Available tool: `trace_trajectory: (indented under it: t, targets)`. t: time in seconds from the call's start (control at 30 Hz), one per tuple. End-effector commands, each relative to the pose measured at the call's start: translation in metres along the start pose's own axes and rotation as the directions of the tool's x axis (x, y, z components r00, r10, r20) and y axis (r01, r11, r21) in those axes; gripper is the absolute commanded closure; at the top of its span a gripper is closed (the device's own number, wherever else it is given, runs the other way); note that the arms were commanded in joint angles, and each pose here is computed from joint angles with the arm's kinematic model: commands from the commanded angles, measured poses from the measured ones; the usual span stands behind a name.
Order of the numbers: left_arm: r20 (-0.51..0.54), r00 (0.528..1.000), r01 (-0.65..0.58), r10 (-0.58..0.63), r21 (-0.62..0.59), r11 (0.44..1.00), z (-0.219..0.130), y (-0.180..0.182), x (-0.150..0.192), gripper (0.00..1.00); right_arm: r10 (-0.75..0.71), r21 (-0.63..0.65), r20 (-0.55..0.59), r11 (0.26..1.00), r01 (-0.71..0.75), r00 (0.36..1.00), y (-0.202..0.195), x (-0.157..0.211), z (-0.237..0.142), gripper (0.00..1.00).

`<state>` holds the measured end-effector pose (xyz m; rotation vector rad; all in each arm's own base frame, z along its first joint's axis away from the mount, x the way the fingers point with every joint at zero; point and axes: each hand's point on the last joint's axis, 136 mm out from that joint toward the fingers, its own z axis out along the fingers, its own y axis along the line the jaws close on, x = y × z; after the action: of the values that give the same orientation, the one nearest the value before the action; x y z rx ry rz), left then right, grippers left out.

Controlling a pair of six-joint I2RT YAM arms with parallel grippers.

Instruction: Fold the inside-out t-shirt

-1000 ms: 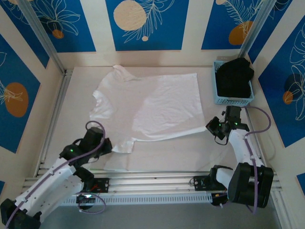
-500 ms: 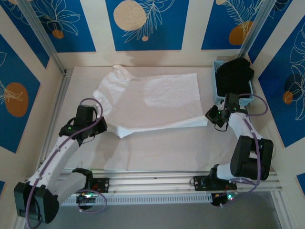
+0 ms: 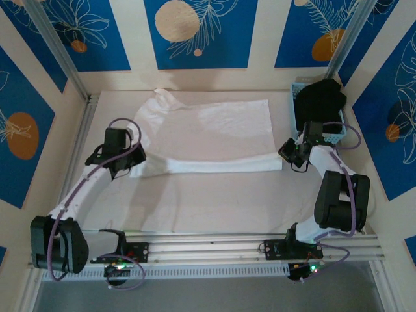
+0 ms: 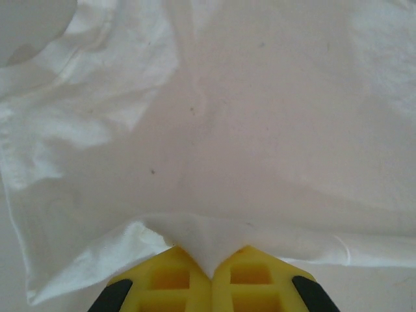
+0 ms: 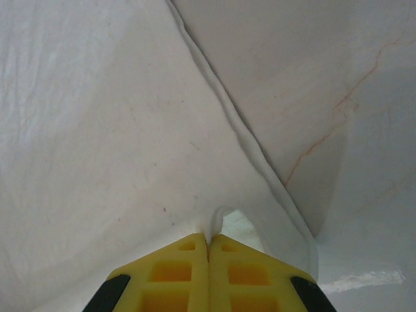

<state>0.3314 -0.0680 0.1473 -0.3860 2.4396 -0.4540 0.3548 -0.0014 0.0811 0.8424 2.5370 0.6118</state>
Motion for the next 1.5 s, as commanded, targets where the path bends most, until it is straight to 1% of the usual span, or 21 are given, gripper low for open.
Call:
trace_trajectory:
  t: [0.0,0.17,0.3,0.53,0.6,0.67,0.7,0.73,0.8,0.83,0.87,0.9,1.0,1.07,1.17,1.23,1.3,1.37,1.47]
  targets:
    - [0.061,0.998,-0.001,-0.002,0.037,0.999,0.0,-0.009,-0.028,1.0,-0.014,-0.021,0.028,1.0,0.015,1.0,0.013,-0.016,-0.001,0.97]
    - [0.082,0.996,0.016,-0.018,0.025,1.0,0.01,-0.005,-0.042,1.0,-0.019,-0.024,0.027,1.0,0.019,0.999,0.019,-0.024,0.004,0.97]
    - [0.076,0.997,0.033,-0.035,0.025,0.999,0.023,-0.004,-0.05,1.0,-0.023,-0.036,0.028,0.999,0.024,0.999,0.029,-0.033,0.009,0.97]
    - [0.079,0.995,0.056,-0.056,0.002,0.998,0.051,0.007,-0.067,1.0,-0.036,-0.026,0.012,0.999,0.036,0.999,0.042,-0.051,0.032,0.96]
    - [0.079,0.995,0.064,-0.063,-0.009,0.998,0.064,0.01,-0.075,1.0,-0.033,-0.009,0.01,0.999,0.033,0.999,0.041,-0.059,0.042,0.93]
    - [0.087,0.994,0.069,-0.067,-0.018,0.997,0.079,0.013,-0.086,1.0,-0.042,0.004,0.013,0.999,0.042,0.999,0.043,-0.069,0.051,0.88]
    - [0.093,0.993,0.072,-0.069,-0.028,0.997,0.088,0.015,-0.093,0.98,-0.051,0.018,0.018,0.999,0.051,0.999,0.043,-0.076,0.055,0.84]
    - [0.101,0.993,0.07,-0.066,-0.037,0.997,0.098,0.017,-0.101,0.92,-0.061,0.032,0.021,0.998,0.06,0.998,0.044,-0.082,0.058,0.8]
    - [0.09,0.994,0.072,-0.066,-0.057,0.996,0.118,0.022,-0.111,0.86,-0.076,0.057,0.017,0.996,0.075,0.997,0.044,-0.091,0.062,0.73]
    - [0.076,0.995,0.077,-0.072,-0.06,0.995,0.128,0.025,-0.115,0.81,-0.091,0.068,0.016,0.994,0.09,0.996,0.045,-0.093,0.062,0.7]
    - [0.069,0.995,0.079,-0.074,-0.061,0.995,0.133,0.027,-0.118,0.74,-0.107,0.079,0.019,0.991,0.106,0.994,0.046,-0.093,0.06,0.68]
    - [0.07,0.995,0.083,-0.078,-0.071,0.994,0.137,0.031,-0.122,0.67,-0.129,0.091,0.02,0.988,0.127,0.991,0.047,-0.09,0.057,0.67]
    - [0.102,0.991,0.093,-0.085,-0.074,0.993,0.126,0.036,-0.126,0.57,-0.192,0.096,0.006,0.977,0.19,0.981,0.054,-0.068,0.048,0.64]
    - [0.136,0.986,0.105,-0.099,-0.036,0.994,0.109,0.03,-0.119,0.52,-0.209,0.078,-0.026,0.975,0.21,0.978,0.057,-0.044,0.046,0.63]
    - [0.141,0.976,0.157,-0.168,0.085,0.984,0.092,0.019,-0.083,0.46,-0.213,0.047,-0.093,0.975,0.218,0.973,0.057,-0.008,0.052,0.63]
    - [0.104,0.975,0.183,-0.198,0.134,0.974,0.09,0.016,-0.053,0.43,-0.199,0.012,-0.143,0.979,0.203,0.969,0.058,0.007,0.06,0.63]
    - [0.054,0.98,0.18,-0.19,0.162,0.97,0.092,0.014,-0.03,0.42,-0.19,0.035,-0.177,0.979,0.199,0.966,0.051,0.011,0.069,0.63]
    - [0.01,0.985,0.167,-0.172,0.179,0.969,0.097,0.013,-0.015,0.41,-0.179,0.062,-0.216,0.978,0.197,0.96,0.042,0.014,0.076,0.63]
    - [-0.043,0.987,0.163,-0.158,0.156,0.974,0.109,0.021,-0.001,0.4,-0.141,0.094,-0.269,0.981,0.172,0.953,0.03,0.02,0.081,0.64]
